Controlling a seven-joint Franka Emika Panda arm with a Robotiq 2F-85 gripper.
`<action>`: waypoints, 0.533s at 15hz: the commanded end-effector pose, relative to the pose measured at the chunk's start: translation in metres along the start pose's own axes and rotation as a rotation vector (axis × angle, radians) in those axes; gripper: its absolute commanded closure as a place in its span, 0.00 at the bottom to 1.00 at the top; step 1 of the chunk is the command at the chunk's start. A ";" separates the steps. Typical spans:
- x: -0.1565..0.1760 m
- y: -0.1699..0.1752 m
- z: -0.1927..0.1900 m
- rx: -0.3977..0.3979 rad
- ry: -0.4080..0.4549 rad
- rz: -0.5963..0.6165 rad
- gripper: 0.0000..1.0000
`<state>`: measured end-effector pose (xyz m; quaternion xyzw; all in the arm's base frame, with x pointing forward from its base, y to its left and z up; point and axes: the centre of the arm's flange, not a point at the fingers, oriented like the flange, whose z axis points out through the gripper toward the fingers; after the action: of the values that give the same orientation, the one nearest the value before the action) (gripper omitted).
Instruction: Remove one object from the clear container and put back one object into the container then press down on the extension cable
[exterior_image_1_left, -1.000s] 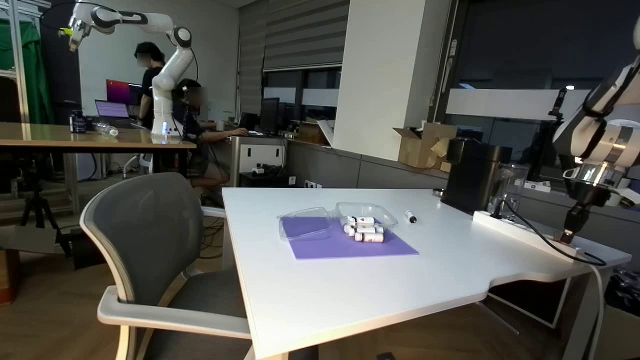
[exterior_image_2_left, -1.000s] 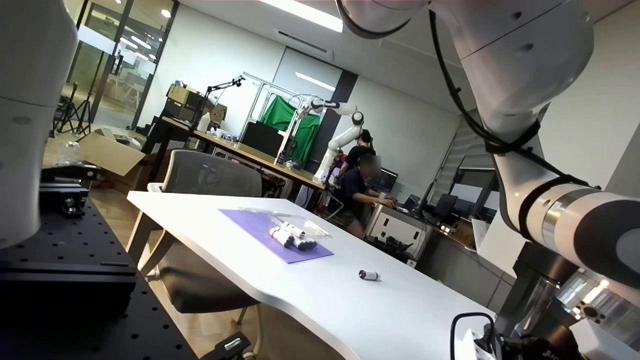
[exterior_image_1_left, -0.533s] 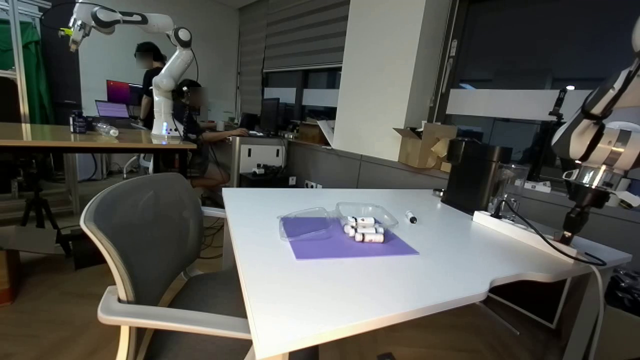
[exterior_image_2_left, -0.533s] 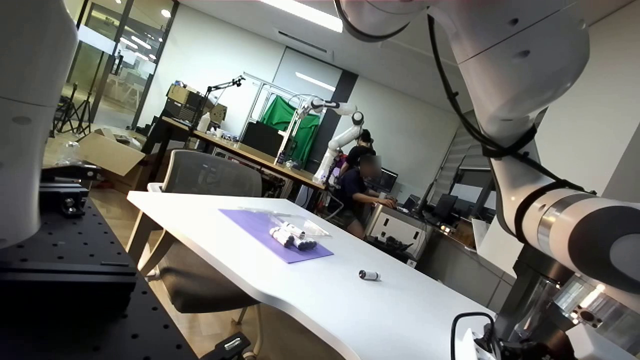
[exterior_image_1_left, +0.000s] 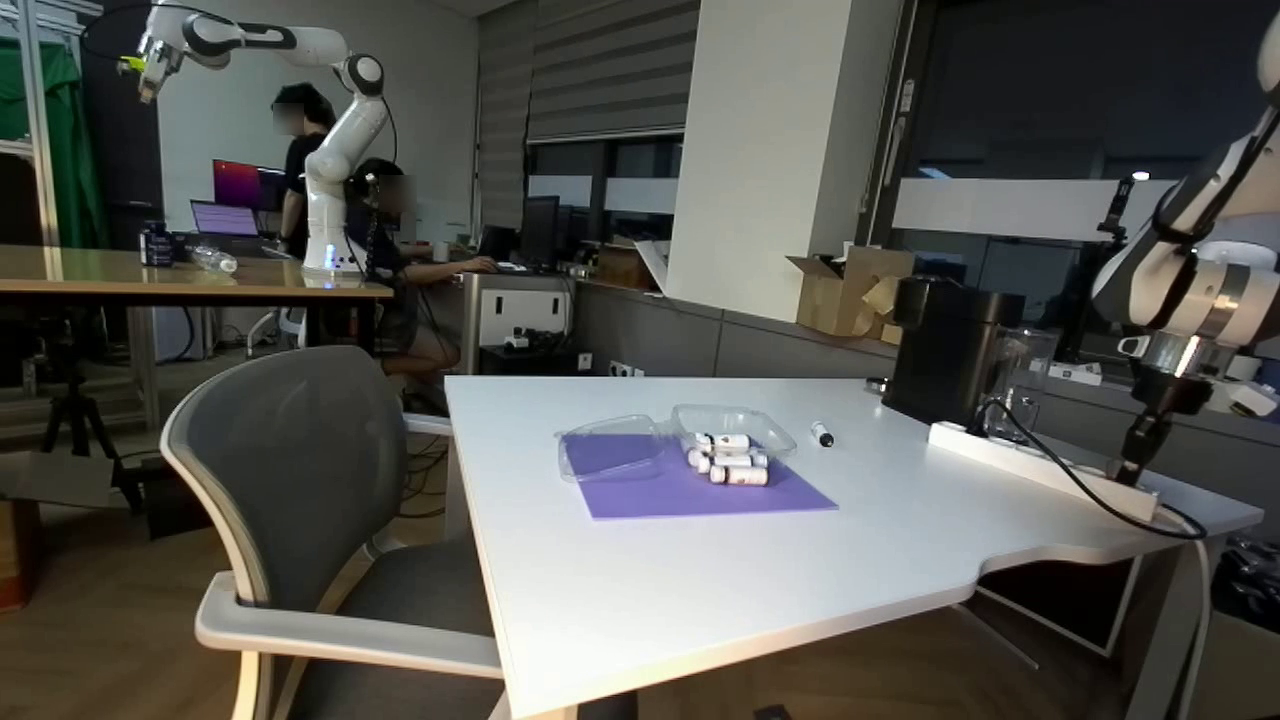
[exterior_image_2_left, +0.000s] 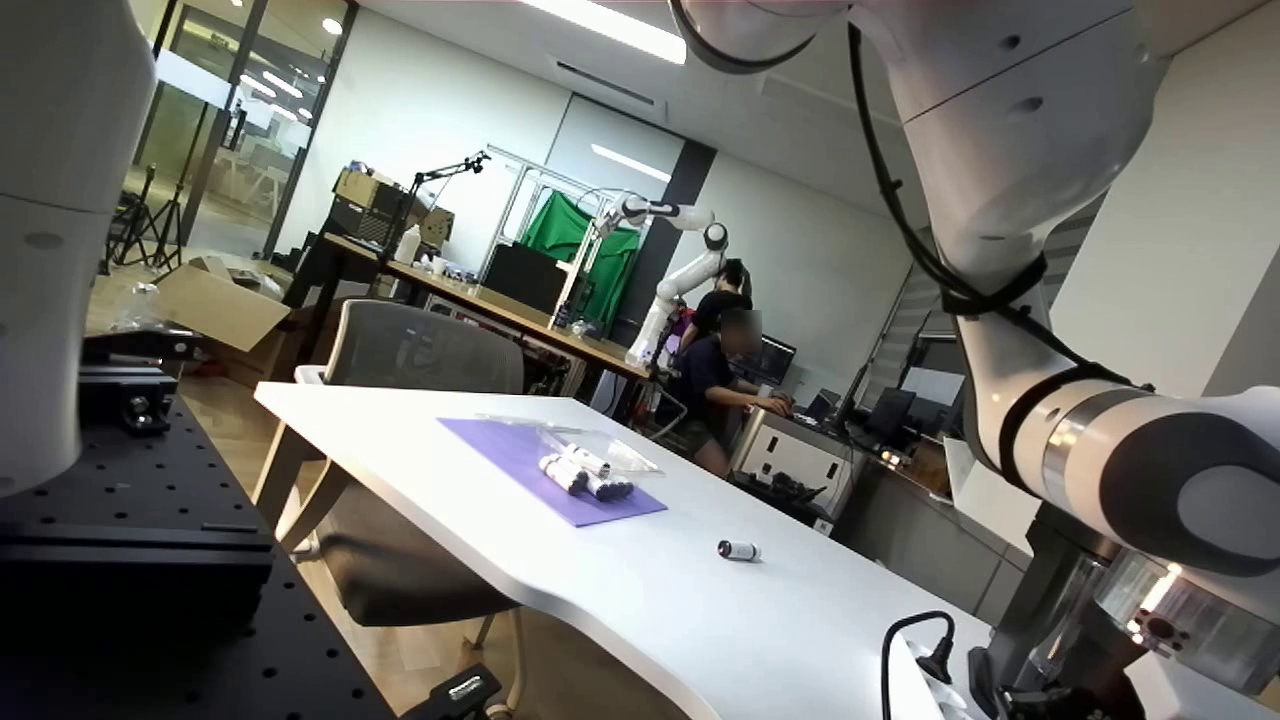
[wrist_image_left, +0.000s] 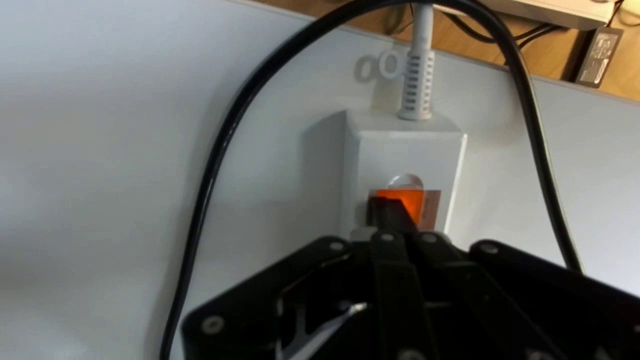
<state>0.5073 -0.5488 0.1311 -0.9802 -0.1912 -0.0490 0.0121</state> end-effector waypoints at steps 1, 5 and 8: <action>0.000 -0.024 0.015 0.027 -0.059 -0.024 1.00; 0.008 -0.031 0.012 0.029 -0.099 -0.050 1.00; 0.011 -0.035 0.013 0.028 -0.117 -0.070 1.00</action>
<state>0.5135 -0.5297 0.1320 -0.9748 -0.2225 -0.0157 0.0053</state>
